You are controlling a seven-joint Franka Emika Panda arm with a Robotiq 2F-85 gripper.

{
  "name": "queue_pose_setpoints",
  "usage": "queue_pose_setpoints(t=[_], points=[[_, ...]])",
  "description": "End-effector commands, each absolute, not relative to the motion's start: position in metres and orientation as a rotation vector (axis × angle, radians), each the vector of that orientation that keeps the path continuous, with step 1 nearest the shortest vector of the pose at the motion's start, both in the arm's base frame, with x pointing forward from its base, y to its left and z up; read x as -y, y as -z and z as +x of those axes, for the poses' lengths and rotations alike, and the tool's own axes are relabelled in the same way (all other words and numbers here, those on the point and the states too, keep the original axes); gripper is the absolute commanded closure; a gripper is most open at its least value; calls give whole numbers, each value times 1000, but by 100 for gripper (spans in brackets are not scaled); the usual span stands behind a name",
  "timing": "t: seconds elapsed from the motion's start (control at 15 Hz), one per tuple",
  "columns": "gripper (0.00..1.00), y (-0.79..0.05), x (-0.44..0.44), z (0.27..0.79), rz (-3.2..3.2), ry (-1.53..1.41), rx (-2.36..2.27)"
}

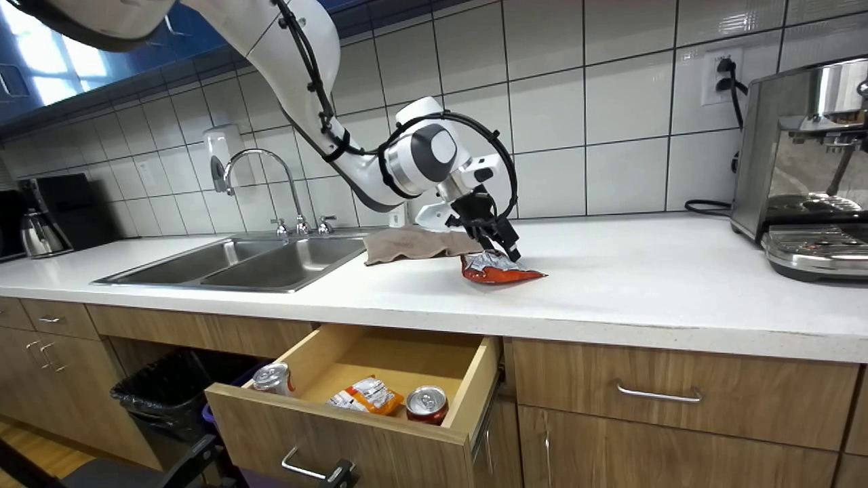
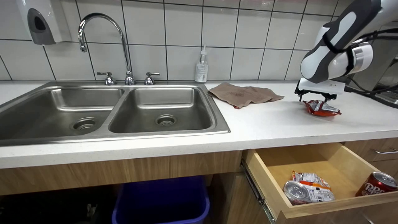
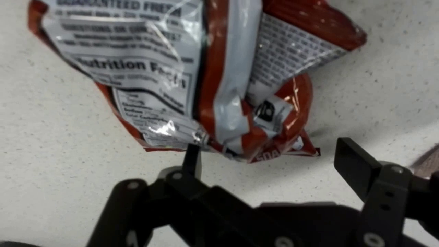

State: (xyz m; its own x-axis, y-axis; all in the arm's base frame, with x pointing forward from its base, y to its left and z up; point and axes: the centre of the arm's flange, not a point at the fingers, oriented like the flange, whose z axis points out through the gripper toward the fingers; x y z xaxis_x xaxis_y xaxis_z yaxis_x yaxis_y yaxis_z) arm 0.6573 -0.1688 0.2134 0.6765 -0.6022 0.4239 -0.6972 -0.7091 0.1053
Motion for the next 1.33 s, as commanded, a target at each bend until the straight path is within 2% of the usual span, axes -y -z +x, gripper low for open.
queue_pose_setpoints(t=[0.0,1.27], points=[[0,-217,141,630,2657,-505,1043],[0,-222,49,540,2796,-492,890]])
